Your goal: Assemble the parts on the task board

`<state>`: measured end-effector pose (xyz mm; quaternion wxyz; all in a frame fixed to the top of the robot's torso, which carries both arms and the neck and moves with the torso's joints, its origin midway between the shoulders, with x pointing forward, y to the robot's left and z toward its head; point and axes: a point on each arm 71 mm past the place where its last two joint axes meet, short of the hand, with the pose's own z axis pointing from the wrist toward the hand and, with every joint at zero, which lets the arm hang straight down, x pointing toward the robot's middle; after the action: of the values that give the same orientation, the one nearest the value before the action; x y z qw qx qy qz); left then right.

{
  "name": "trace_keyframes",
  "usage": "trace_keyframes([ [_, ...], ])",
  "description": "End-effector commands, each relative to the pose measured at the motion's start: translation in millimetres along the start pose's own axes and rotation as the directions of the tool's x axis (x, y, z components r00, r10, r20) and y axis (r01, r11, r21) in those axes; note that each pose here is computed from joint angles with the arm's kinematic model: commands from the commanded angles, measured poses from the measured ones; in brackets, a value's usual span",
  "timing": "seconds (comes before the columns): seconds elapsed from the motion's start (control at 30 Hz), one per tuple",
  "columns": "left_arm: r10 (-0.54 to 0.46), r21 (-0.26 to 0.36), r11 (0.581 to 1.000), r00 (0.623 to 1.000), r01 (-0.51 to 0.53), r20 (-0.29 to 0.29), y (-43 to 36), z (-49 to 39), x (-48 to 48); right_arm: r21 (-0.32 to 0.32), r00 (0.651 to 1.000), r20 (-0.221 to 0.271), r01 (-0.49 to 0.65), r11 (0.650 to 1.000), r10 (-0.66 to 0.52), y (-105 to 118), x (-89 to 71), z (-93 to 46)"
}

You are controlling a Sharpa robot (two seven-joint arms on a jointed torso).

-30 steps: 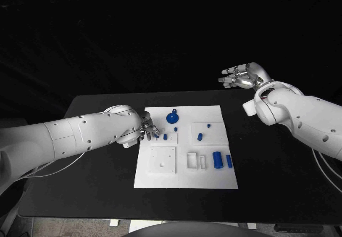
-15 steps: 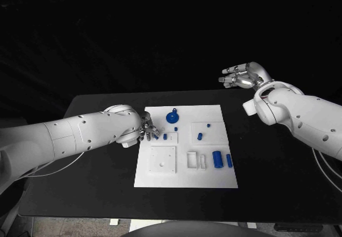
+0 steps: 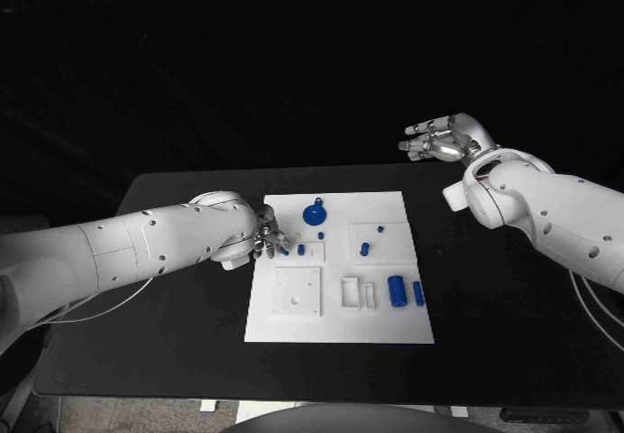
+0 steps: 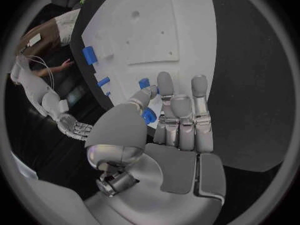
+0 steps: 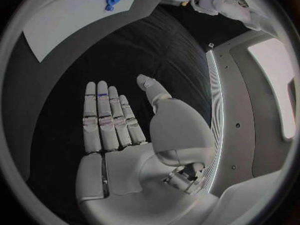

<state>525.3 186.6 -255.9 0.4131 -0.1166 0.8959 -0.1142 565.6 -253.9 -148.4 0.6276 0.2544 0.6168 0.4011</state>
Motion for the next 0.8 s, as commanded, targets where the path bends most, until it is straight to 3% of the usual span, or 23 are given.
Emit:
trace_keyframes([
  [0.03, 0.015, 0.006, 1.0, 1.0, -0.014, -0.02, -0.3, 0.6, 3.1, -0.009, 1.0, -0.012, -0.001, 1.0, 0.001, 0.6, 1.0, 0.0],
  [0.8, 0.035, -0.002, 0.999, 0.999, -0.035, 0.004, 3.1, 2.7, 0.2, -0.007, 1.0, -0.015, 0.0, 1.0, 0.0, 0.1, 0.9, -0.2],
])
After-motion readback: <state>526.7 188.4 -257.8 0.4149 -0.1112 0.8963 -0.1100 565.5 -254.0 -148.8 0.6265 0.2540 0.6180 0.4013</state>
